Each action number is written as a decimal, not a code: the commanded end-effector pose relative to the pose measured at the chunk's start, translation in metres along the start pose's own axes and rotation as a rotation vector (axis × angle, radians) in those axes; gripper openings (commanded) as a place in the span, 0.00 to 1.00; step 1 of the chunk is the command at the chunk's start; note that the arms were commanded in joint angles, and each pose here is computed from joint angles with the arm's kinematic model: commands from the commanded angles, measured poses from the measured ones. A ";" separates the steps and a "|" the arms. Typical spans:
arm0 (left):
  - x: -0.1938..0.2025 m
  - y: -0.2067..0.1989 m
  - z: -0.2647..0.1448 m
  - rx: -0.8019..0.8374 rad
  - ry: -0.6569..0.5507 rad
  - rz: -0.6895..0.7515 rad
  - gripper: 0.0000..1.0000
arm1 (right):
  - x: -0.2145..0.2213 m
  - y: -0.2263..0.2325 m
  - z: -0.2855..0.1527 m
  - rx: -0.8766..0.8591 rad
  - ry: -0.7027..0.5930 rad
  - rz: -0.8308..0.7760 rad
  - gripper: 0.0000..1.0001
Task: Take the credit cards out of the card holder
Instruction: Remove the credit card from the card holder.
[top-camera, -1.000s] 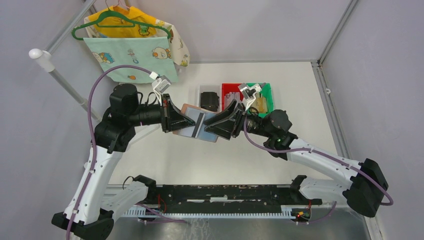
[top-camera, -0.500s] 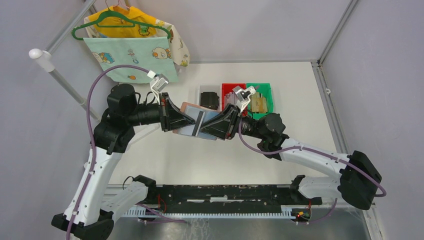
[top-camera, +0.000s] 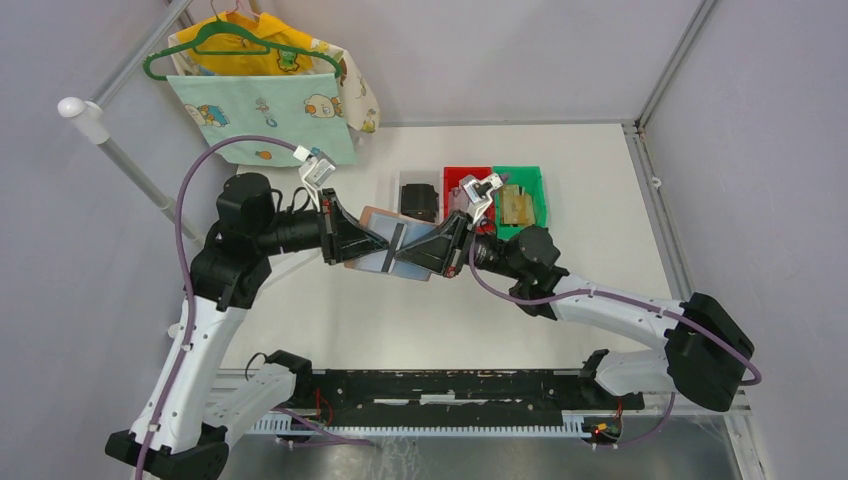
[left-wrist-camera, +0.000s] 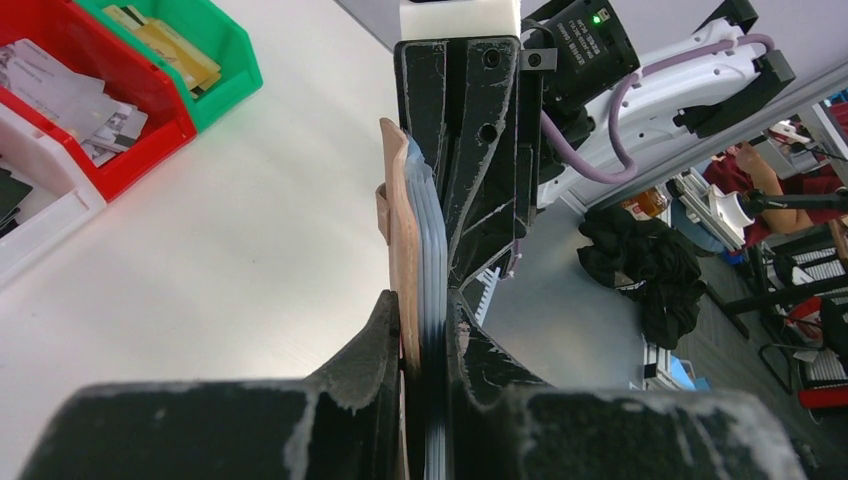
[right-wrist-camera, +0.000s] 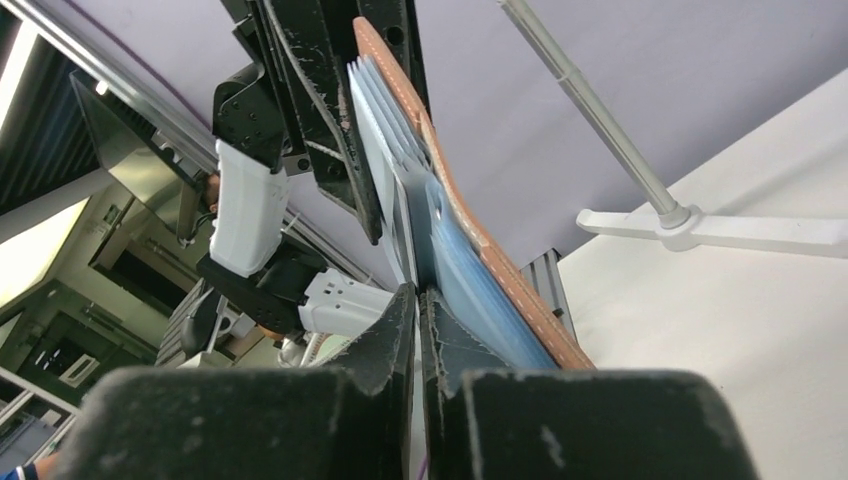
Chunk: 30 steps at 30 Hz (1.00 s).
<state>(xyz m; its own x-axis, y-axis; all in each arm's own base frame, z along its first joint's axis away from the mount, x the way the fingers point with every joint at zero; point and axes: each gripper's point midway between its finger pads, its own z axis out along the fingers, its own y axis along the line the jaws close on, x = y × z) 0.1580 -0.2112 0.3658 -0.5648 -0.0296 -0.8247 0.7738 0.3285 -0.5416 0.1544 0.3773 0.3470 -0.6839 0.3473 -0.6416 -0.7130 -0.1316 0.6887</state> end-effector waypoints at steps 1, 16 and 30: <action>0.007 -0.015 0.001 0.088 0.035 -0.015 0.16 | -0.022 0.006 0.009 0.024 -0.086 -0.031 0.03; -0.003 -0.023 0.001 0.111 0.016 -0.027 0.18 | -0.017 0.019 -0.024 -0.042 -0.159 -0.042 0.00; -0.002 -0.010 0.005 0.055 -0.003 -0.050 0.21 | -0.020 0.013 -0.001 -0.007 -0.124 -0.048 0.31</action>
<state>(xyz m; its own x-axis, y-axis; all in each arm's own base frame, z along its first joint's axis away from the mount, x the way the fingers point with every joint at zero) 0.1572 -0.2171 0.3590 -0.6237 -0.0240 -0.7813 0.7392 0.3066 -0.5996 0.1524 0.3615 0.3516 -0.6549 0.4414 -0.6134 -0.7217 -0.1245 0.6809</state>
